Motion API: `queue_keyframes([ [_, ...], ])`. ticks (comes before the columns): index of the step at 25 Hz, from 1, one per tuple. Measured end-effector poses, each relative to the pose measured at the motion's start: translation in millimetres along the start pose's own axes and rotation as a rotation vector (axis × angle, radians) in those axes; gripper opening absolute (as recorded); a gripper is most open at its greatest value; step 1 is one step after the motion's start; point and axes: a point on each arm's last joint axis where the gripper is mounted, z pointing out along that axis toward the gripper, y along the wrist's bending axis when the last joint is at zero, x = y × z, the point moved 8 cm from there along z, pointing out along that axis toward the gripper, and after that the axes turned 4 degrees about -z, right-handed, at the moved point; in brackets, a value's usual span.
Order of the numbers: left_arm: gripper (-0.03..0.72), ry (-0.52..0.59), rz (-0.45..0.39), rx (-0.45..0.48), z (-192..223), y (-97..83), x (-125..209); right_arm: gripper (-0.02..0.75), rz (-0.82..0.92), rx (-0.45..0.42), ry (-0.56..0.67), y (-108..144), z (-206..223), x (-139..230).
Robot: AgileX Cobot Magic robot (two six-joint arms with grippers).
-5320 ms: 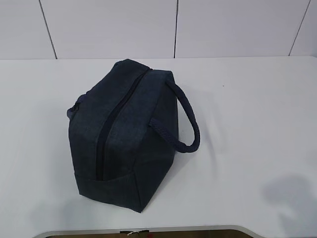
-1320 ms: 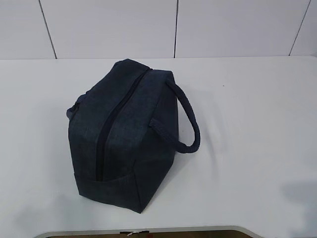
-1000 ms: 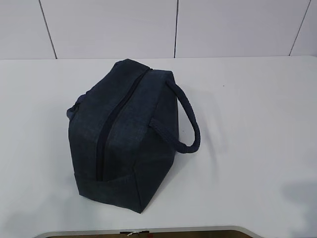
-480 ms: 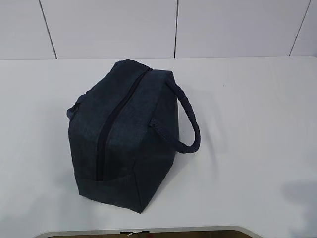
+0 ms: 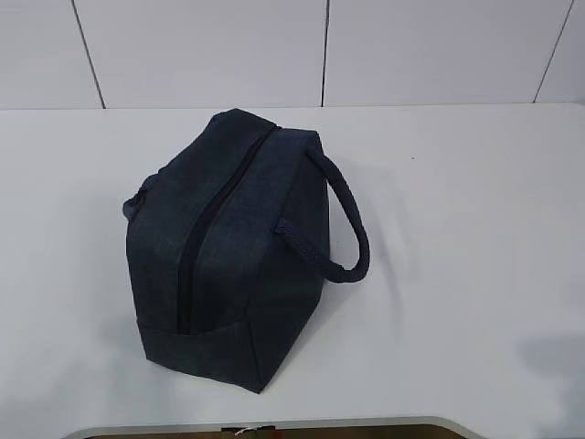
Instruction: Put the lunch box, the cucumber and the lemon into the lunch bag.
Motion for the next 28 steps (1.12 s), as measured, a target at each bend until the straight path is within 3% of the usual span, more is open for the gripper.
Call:
queue_keyframes([
  [14,0.242,0.000,0.000,0.000,0.0,0.0,0.0,0.388,0.000,0.000,0.000,0.0,0.0,0.0],
  [19,0.242,-0.003,0.062,-0.021,-0.1,3.6,-0.6,0.389,0.000,0.000,0.000,0.0,0.0,0.0],
  [28,0.242,-0.003,0.072,-0.024,-0.1,4.0,-0.7,0.389,0.000,0.000,0.000,0.0,0.0,0.0],
])
